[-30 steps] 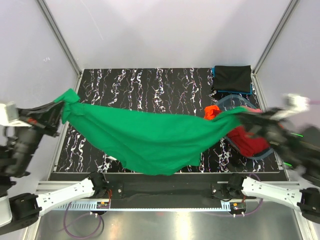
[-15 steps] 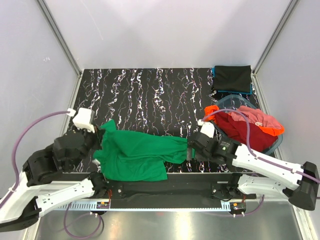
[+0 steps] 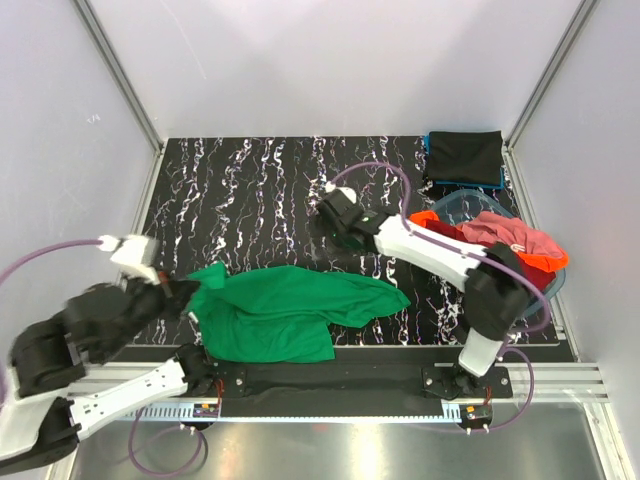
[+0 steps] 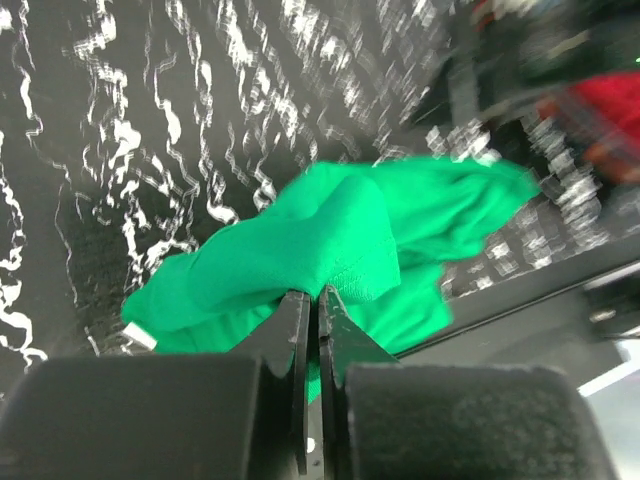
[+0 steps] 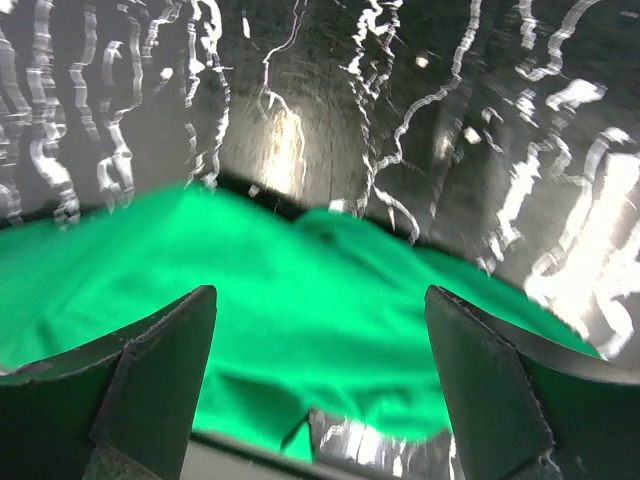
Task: Fold and stack the t-shirts
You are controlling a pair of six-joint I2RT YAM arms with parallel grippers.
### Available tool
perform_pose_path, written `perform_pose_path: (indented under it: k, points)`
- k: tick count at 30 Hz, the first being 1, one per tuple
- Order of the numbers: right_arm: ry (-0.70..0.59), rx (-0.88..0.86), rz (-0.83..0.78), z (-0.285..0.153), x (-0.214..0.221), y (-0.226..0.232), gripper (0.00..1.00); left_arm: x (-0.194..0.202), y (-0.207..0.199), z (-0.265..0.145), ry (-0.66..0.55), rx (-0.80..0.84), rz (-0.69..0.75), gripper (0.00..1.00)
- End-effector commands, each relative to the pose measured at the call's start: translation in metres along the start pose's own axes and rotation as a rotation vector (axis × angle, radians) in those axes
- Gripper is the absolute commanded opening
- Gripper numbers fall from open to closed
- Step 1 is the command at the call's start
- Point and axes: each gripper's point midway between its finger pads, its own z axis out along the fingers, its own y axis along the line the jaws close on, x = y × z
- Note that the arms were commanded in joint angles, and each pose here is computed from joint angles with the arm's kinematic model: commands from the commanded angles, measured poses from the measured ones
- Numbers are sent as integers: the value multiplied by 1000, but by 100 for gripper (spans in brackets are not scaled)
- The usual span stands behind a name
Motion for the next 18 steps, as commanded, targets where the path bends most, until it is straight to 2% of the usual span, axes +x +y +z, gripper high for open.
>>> perform_pose_path:
  k: [1, 8, 12, 18]
  points:
    - [61, -37, -70, 22, 6, 10, 90, -19, 12, -33, -75, 20, -86, 1]
    - [194, 40, -54, 62, 47, -16, 87, -19, 28, -56, -88, 10, -116, 2]
    - [221, 66, -51, 69, 61, -25, 85, -18, 26, -63, -90, 53, -127, 1]
    - [255, 92, -42, 73, 81, -39, 81, -32, 35, -87, -171, 86, -175, 1]
